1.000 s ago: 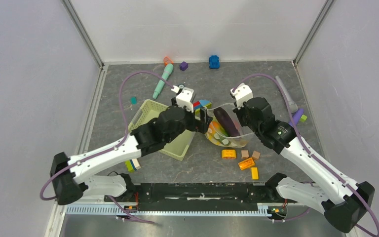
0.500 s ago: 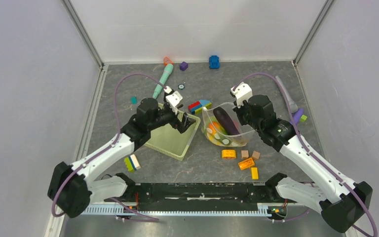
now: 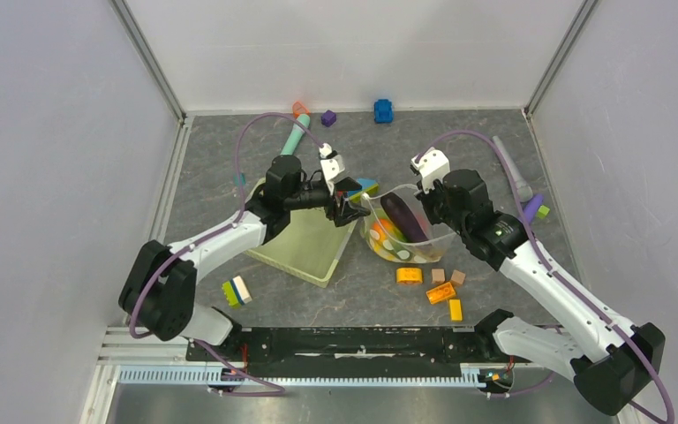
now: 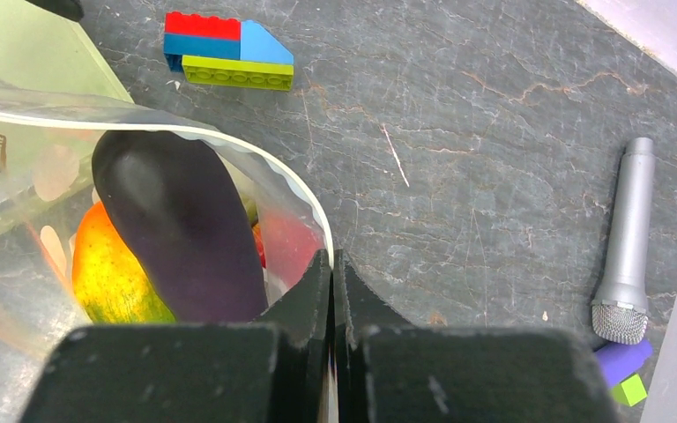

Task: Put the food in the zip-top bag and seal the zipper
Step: Zip the zipper food storage bag at the center of the board.

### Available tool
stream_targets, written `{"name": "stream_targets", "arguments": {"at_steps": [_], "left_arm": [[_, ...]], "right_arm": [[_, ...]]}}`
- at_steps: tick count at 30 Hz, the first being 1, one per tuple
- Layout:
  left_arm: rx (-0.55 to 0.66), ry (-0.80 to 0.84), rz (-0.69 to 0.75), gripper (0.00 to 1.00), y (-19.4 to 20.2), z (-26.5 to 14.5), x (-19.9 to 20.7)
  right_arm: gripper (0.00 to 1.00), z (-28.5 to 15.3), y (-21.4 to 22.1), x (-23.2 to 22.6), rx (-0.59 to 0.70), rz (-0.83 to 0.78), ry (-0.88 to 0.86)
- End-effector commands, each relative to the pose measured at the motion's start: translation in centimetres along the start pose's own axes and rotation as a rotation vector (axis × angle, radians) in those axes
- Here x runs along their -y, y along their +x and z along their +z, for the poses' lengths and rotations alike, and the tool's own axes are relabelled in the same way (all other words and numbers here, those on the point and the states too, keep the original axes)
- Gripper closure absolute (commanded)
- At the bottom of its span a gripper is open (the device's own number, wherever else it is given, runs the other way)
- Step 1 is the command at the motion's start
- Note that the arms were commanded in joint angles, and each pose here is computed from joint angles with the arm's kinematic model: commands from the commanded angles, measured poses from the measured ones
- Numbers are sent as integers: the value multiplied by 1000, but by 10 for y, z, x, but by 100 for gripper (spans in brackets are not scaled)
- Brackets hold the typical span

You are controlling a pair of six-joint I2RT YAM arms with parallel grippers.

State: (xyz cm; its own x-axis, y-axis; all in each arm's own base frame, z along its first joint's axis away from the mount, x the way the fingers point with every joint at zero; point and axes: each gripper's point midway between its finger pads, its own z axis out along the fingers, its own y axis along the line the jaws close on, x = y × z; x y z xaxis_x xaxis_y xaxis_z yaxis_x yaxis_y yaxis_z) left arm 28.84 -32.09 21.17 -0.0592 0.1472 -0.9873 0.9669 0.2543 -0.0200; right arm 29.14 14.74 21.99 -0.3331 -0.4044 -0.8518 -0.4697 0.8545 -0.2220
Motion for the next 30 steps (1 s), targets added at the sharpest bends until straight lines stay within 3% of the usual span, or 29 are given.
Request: {"name": "stream_targets", "arguments": {"at_steps": [1, 5, 11, 13, 18, 26, 30], "left_arm": [[82, 101, 72, 30, -28, 8, 5], [108, 159, 102, 39, -29, 7, 14], [126, 207, 109, 45, -30, 9, 20], [121, 210, 110, 56, -28, 10, 20], [135, 220, 118, 98, -30, 8, 24], [171, 214, 79, 98, -40, -2, 34], [180, 180, 16, 98, -45, -7, 36]], "right_arm": [[100, 1, -6, 1, 29, -5, -2], [100, 2, -6, 1, 27, -10, -2], [100, 5, -5, 0, 21, -11, -5], [100, 5, -5, 0, 22, -10, -5], [100, 5, -5, 2, 29, -15, 1], [98, 8, -12, 15, 50, 1, 32], [89, 9, -19, 20, 71, -10, 18]]}}
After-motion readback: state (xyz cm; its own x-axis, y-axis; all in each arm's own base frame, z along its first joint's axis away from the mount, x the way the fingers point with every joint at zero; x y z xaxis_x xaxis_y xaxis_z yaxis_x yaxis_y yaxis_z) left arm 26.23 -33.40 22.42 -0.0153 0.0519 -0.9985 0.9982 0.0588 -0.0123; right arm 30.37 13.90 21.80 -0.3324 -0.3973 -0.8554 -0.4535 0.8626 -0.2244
